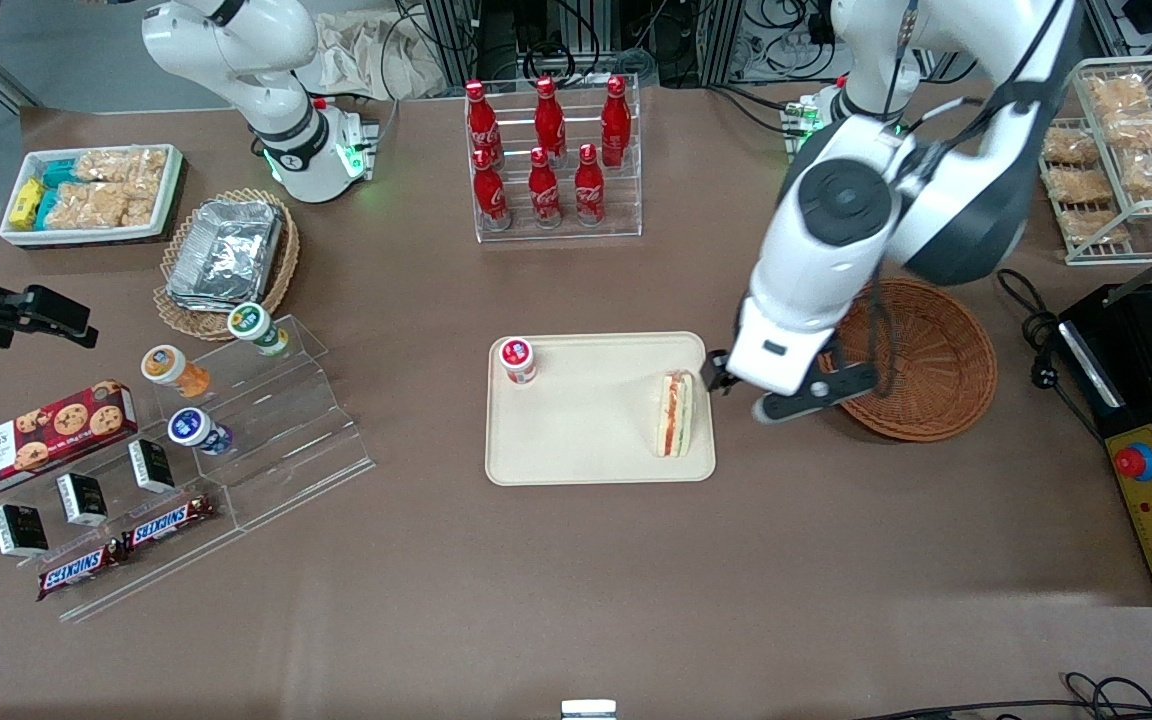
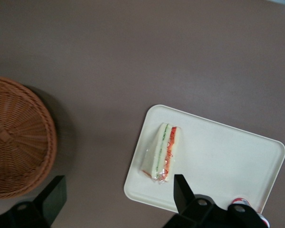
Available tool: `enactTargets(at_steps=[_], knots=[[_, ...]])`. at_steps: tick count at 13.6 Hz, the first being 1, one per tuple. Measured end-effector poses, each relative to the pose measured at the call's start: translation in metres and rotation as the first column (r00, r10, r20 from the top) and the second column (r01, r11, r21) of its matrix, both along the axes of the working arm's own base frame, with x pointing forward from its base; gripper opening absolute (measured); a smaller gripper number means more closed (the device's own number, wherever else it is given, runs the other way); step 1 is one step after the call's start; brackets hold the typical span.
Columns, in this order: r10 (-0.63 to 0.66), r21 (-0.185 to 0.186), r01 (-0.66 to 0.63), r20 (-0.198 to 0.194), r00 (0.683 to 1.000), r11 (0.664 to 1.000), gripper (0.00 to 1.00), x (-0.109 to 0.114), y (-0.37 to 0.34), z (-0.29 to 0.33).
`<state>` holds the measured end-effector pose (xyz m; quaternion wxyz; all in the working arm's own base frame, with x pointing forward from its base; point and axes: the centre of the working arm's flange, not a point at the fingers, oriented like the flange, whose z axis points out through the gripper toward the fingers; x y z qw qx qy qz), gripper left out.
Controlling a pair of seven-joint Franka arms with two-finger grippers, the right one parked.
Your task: Place sandwich from basket to tray
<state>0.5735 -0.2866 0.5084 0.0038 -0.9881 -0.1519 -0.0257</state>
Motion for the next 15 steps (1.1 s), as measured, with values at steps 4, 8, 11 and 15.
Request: enactTargets(at_steps=[4,8,11,15], knots=[[-0.102,0.019,0.102,-0.022,0.995,0.995,1.0,0.001,0.087,0.039],[-0.195,0.038,0.196,-0.04,0.98,0.98,1.0,-0.015,0.196,0.063],[-0.239,0.03,0.24,-0.044,0.97,0.97,1.0,-0.039,0.265,0.084],[-0.234,0.02,0.234,-0.024,0.972,0.972,1.0,-0.056,0.298,0.098]])
